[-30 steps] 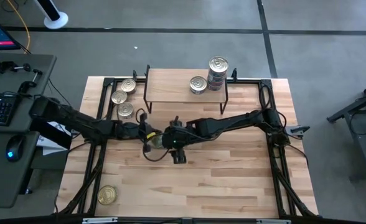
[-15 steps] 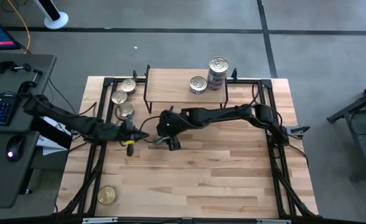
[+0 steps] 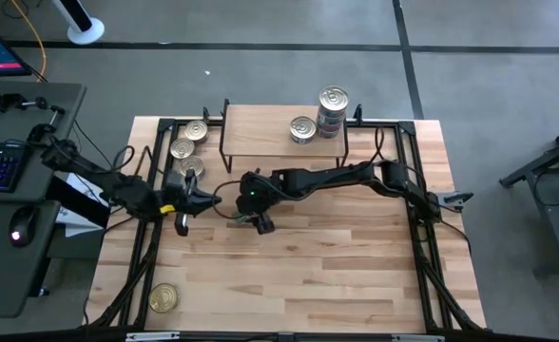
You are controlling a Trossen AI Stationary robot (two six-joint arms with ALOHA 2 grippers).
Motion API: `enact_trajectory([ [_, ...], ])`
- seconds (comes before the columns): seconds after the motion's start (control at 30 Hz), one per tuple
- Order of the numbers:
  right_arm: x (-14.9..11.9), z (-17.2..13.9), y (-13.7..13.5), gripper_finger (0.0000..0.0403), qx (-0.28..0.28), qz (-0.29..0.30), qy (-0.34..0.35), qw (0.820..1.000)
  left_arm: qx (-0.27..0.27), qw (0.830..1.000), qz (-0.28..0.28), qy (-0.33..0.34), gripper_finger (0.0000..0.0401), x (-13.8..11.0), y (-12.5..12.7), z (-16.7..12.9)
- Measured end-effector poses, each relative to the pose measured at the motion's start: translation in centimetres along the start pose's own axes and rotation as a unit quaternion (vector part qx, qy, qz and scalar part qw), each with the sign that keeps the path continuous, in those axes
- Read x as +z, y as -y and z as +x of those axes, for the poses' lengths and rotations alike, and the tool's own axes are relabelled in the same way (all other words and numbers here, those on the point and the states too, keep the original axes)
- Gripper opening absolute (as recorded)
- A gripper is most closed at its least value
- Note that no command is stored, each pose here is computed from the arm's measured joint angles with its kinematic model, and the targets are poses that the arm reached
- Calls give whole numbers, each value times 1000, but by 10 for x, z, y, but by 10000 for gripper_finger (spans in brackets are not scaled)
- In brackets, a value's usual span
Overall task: Stack canned seafood by type on shelf
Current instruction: Put the green tuna can on the shelf
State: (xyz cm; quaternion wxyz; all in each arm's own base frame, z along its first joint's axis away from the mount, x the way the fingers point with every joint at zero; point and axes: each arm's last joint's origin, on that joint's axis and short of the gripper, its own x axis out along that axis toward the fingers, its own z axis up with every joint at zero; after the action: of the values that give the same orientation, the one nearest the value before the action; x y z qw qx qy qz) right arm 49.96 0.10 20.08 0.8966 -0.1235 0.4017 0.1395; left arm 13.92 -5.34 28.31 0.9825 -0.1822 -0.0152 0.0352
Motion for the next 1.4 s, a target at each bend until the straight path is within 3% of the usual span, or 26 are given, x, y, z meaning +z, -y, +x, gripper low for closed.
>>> enact_trajectory([
  [0.37, -9, 16, 1, 244, -24, -10, -22, 999, 2, 1000, -9, 10, 0, 1, 3, -1],
  [0.57, -18, 23, -2, 238, -5, 14, -51, 999, 2, 1000, -8, 8, 0, 0, 3, -1],
  [0.67, -16, 23, -4, 207, -6, 31, -47, 998, 1, 1000, -2, 10, 0, 1, 3, -1],
  [0.77, -12, 19, -6, 143, -8, 61, -46, 997, -2, 1000, 6, 19, 0, 3, 3, -2],
  [0.83, -3, 8, -6, 115, -10, 80, -39, 996, -7, 999, -2, 49, 0, 10, 4, -4],
  [1.03, 31, -59, -6, 115, -35, 92, -2, 995, -20, 980, 9, 198, 0, 46, 6, -20],
  [1.23, 54, -153, 7, 115, -179, 95, 42, 978, 0, 966, 74, 246, 0, 59, 0, -35],
  [1.4, 44, -186, 28, 115, -298, 121, 13, 947, 24, 967, 83, 239, 0, 58, -2, -36],
])
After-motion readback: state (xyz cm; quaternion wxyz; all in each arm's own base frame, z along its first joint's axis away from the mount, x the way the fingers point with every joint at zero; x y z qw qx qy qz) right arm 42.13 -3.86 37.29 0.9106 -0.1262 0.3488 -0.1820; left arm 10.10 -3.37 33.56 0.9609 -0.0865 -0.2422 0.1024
